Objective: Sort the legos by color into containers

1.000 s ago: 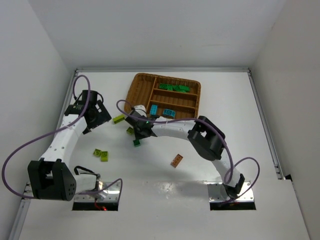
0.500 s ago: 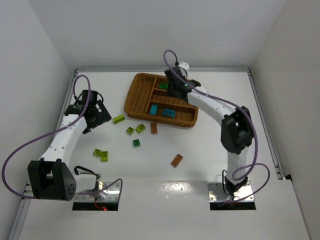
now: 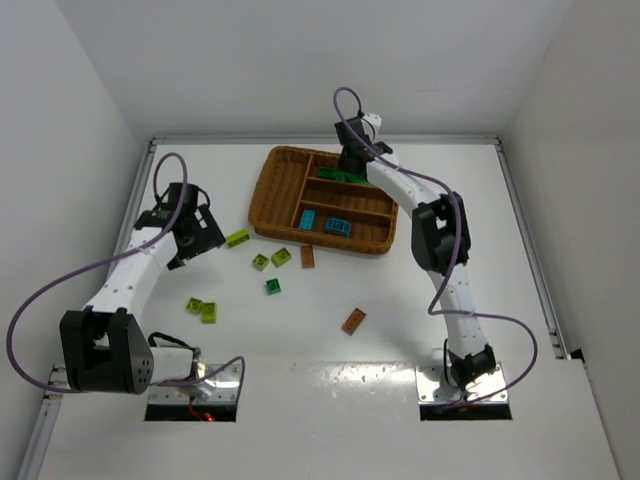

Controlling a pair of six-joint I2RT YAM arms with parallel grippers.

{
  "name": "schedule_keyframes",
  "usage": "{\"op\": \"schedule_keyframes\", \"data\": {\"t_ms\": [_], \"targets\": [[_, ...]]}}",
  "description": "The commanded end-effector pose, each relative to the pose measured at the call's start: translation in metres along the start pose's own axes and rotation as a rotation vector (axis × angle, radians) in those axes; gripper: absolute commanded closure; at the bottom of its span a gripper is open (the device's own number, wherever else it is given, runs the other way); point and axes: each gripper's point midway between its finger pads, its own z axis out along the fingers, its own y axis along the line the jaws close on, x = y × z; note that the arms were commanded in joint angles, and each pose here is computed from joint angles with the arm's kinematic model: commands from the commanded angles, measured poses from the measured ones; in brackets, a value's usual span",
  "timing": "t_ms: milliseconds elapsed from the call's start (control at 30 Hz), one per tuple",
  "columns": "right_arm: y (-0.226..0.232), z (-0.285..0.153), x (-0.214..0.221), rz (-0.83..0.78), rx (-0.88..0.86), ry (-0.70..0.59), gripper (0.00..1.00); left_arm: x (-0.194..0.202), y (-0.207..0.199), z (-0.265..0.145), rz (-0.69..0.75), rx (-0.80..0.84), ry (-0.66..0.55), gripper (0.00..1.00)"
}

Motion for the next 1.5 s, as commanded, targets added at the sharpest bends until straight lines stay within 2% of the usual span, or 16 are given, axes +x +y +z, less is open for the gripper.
{"op": "schedule_keyframes", "data": {"t_ms": [0, 133, 200, 233, 267, 400, 433, 500, 533, 567, 667, 767, 933, 1167, 1233, 1467], "targets": [[0.01, 0.003, -0.029, 0.057, -0.037, -0.05, 0.82, -0.003, 0.0, 0.006, 0.012, 0.002, -0.006, 0.03], [0.014, 0.014, -0.017, 0.038, -0.032, 0.002, 0.3, -0.002, 0.001, 0.008, 0.036, -0.002, 0.002, 0.03], [0.01, 0.008, -0.021, 0.037, -0.019, -0.002, 0.3, -0.004, -0.002, 0.006, 0.034, 0.012, 0.0, 0.03], [0.005, 0.004, -0.003, 0.014, 0.002, 0.022, 0.3, -0.004, -0.002, 0.006, 0.034, 0.012, -0.001, 0.03], [0.006, -0.021, -0.029, 0.022, -0.019, -0.028, 0.32, -0.004, -0.002, 0.006, 0.034, 0.012, -0.001, 0.03], [0.012, -0.07, -0.002, -0.014, -0.095, -0.016, 0.39, -0.007, -0.003, 0.002, 0.03, 0.021, -0.016, 0.03], [0.028, -0.109, -0.008, -0.019, -0.158, -0.045, 0.39, -0.003, -0.001, 0.004, 0.032, 0.015, -0.007, 0.03], [0.025, -0.13, 0.034, -0.073, -0.178, 0.001, 0.39, -0.004, 0.001, 0.004, 0.024, 0.011, -0.008, 0.03], [0.032, -0.145, 0.051, -0.097, -0.219, 0.026, 0.39, -0.002, 0.004, 0.006, 0.026, -0.002, -0.005, 0.03], [0.046, -0.171, 0.087, -0.159, -0.296, 0.07, 0.39, -0.002, 0.004, 0.006, 0.016, -0.002, -0.005, 0.03], [0.072, -0.214, 0.167, -0.302, -0.445, 0.194, 0.29, -0.002, 0.01, 0.002, -0.025, -0.022, -0.013, 0.03], [0.086, -0.237, 0.222, -0.41, -0.491, 0.273, 0.28, -0.009, 0.01, -0.007, -0.043, -0.014, -0.042, 0.03], [0.111, -0.245, 0.282, -0.49, -0.549, 0.386, 0.25, -0.015, 0.017, -0.015, -0.068, -0.047, -0.082, 0.03], [0.127, -0.227, 0.316, -0.514, -0.54, 0.429, 0.25, -0.013, 0.017, -0.018, -0.068, -0.039, -0.077, 0.03], [0.125, -0.218, 0.323, -0.534, -0.521, 0.43, 0.29, -0.014, 0.017, -0.02, -0.07, -0.034, -0.085, 0.03], [0.125, -0.21, 0.311, -0.541, -0.461, 0.38, 0.58, -0.014, 0.017, -0.02, -0.07, -0.034, -0.085, 0.03]]}}
